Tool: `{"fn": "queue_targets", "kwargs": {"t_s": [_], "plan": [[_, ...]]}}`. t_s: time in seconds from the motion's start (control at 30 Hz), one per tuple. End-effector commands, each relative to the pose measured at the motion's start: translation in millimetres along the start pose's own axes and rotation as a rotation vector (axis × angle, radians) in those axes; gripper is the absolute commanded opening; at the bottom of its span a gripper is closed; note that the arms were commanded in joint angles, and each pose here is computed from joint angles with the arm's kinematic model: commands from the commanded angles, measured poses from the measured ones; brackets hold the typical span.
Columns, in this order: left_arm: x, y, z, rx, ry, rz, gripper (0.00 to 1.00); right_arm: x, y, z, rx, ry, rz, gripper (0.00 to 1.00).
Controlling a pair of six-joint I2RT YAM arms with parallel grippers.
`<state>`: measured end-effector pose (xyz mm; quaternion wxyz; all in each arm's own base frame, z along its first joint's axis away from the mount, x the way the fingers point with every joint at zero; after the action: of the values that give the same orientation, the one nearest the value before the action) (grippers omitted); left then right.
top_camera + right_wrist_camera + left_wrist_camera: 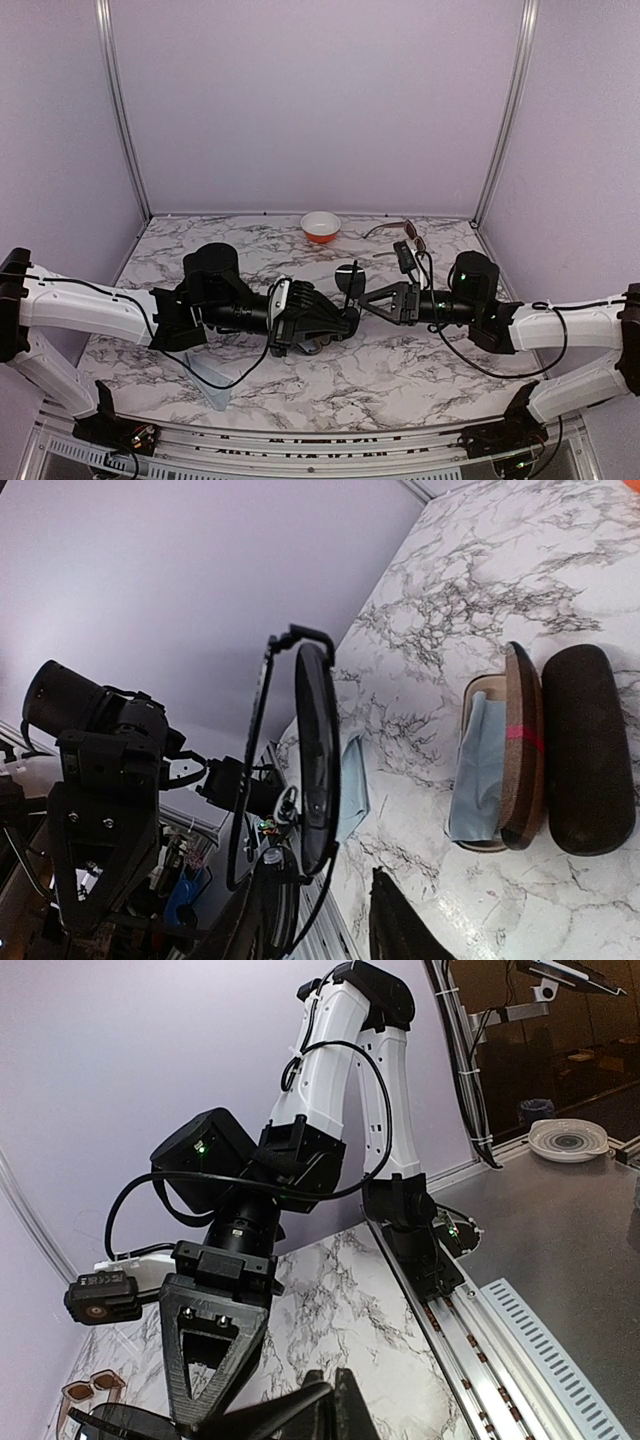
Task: Organize the sunglasses
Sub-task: Pass from the left arm to the right
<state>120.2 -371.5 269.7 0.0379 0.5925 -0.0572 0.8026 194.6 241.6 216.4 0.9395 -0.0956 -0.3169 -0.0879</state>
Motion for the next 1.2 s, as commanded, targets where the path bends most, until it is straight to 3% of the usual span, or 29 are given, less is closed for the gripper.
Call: {"fn": "queue_targets", "kwargs": {"t_s": [0.0, 0.37, 0.67, 0.87, 1.17], "plan": [[18.5, 0.6, 3.0, -0.003, 0.024, -0.048, 0.0, 16.4, 6.7, 17.2, 0.086, -0.041, -0.032, 0.32], [16.6, 0.7, 1.9, 0.0, 0.019, -0.043, 0.0, 14.3, 13.6, 16.5, 0.098, -0.049, -0.019, 0.12], [14.1, 4.6, 7.1, 0.028, 0.007, -0.03, 0.0, 15.3, 11.1, 26.3, 0.127, -0.09, -0.02, 0.02], [11.9, 2.6, 8.1, 0.053, -0.005, -0.019, 0.39, 21.3, 10.0, 28.4, 0.06, -0.129, -0.013, 0.0], [12.2, -19.9, 5.9, 0.172, -0.003, 0.006, 0.7, 42.3, 1.2, 34.2, -0.019, -0.18, -0.049, 0.0]]}}
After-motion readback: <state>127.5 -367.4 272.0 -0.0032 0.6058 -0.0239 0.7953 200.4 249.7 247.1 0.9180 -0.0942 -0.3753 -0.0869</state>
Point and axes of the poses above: each gripper's point midway between its finger pads, its own y axis out along the fingers, its own z axis along the line the jaws close on, x = y × z, the point moved 7 cm from there along -y, back along the fingers, and after that the axes turned 3 degrees about -y, right-handed, at the moved point
